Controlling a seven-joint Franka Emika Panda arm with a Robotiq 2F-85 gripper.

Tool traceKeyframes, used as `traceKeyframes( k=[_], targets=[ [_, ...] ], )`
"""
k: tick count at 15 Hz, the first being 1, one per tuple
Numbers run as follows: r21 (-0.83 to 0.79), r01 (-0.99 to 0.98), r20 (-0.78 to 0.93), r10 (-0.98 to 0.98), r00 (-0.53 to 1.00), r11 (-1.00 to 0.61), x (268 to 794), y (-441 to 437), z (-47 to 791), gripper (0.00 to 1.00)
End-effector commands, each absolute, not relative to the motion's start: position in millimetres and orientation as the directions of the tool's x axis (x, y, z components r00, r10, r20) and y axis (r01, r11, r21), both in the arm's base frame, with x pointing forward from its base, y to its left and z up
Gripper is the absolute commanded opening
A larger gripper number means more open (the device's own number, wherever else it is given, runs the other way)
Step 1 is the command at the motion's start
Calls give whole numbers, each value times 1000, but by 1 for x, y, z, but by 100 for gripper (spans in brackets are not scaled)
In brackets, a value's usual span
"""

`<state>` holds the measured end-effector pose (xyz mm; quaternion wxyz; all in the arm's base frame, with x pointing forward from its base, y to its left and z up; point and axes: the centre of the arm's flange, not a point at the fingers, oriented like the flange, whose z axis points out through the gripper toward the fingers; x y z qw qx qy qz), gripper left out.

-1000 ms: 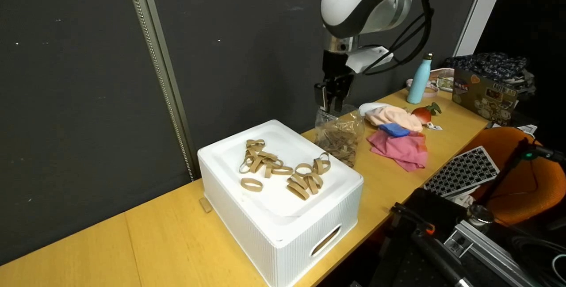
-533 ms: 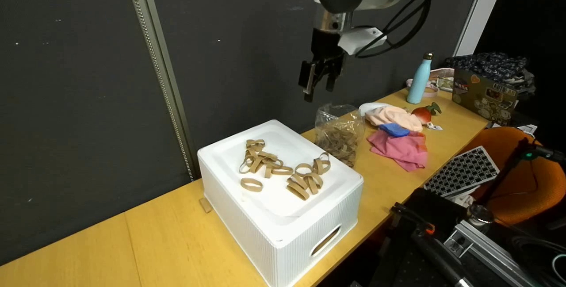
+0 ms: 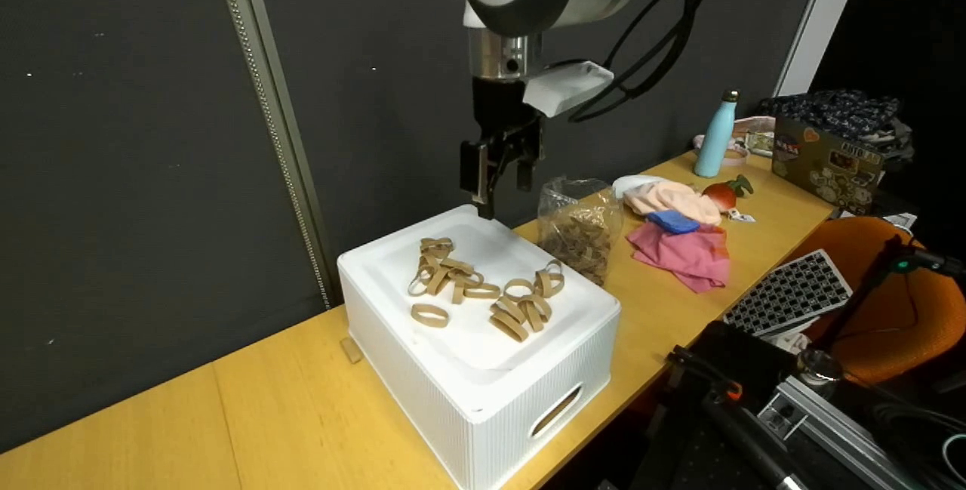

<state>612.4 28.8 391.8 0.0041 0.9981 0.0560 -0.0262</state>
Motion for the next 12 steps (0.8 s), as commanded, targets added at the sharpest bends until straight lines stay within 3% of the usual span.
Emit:
traceKeyframes(
  k=[1, 12],
  targets=[
    [93, 70, -99, 61, 993, -993, 604, 33, 391, 100],
    [147, 62, -95, 48, 994, -987, 610, 32, 344, 100]
  ],
)
